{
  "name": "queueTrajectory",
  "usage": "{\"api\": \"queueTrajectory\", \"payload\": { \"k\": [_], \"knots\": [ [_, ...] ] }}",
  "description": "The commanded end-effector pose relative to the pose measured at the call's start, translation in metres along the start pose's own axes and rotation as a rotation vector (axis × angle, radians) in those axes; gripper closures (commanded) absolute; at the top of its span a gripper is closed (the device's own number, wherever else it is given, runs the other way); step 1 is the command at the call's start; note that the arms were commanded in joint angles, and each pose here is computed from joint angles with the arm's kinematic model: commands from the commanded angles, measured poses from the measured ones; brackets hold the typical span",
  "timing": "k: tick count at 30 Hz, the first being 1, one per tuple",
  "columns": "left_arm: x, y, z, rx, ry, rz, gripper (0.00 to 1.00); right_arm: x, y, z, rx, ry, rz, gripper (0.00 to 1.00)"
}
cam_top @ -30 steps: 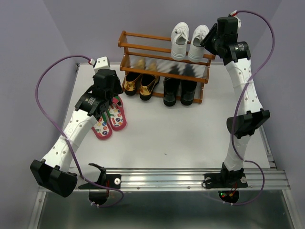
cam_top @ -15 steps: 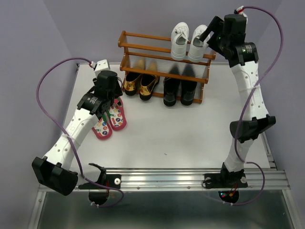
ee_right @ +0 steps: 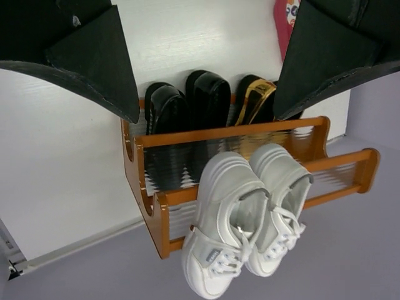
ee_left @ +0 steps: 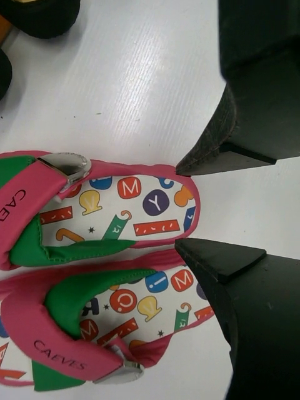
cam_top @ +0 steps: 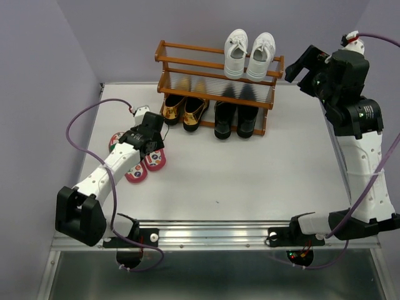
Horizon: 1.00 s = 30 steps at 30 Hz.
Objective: Place and organize the shoes onto the shoe shelf
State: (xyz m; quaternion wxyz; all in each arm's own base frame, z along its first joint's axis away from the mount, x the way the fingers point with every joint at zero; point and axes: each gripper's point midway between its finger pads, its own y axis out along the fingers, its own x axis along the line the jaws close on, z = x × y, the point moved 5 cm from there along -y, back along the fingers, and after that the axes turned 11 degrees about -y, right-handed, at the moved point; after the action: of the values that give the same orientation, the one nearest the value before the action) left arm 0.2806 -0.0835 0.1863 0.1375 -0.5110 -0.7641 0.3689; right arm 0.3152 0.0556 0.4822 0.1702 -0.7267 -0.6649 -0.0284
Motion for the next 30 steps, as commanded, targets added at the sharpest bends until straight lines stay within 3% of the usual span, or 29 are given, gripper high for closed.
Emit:
{"api": "queueTrajectory", "payload": {
  "k": [1, 6, 7, 12, 21, 23, 24, 28, 30],
  "knots": [
    [-0.021, 0.023, -0.004, -0.005, -0.046, 0.043, 0.44, -0.009, -0.003, 0.015, 0.011, -0.035, 0.014, 0.08],
    [-0.036, 0.046, -0.008, -0.004, -0.070, 0.049, 0.41, -0.019, -0.004, 0.052, 0.108, -0.047, 0.023, 0.07],
    [-0.036, 0.054, -0.004, 0.008, -0.064, 0.035, 0.32, -0.020, -0.005, 0.056, 0.118, -0.045, 0.022, 0.07],
    [-0.033, 0.075, -0.003, 0.001, -0.100, 0.019, 0.29, -0.023, -0.010, 0.077, 0.168, -0.040, 0.007, 0.07],
    [-0.033, 0.107, -0.004, -0.032, -0.120, -0.006, 0.43, -0.030, -0.016, 0.096, 0.212, -0.031, 0.014, 0.07],
    [-0.034, 0.110, -0.004, -0.030, -0.124, -0.010, 0.53, -0.030, -0.018, 0.097, 0.219, -0.029, 0.013, 0.07],
    [-0.034, 0.110, -0.003, -0.030, -0.134, -0.010, 0.66, -0.031, -0.018, 0.099, 0.226, -0.028, 0.018, 0.07],
    [-0.032, 0.090, -0.017, -0.084, -0.174, 0.020, 1.00, -0.035, -0.022, 0.103, 0.233, -0.026, 0.032, 0.07],
    [-0.026, 0.078, -0.022, -0.106, -0.172, 0.015, 1.00, -0.036, -0.024, 0.106, 0.242, -0.029, 0.037, 0.08]
  ]
}}
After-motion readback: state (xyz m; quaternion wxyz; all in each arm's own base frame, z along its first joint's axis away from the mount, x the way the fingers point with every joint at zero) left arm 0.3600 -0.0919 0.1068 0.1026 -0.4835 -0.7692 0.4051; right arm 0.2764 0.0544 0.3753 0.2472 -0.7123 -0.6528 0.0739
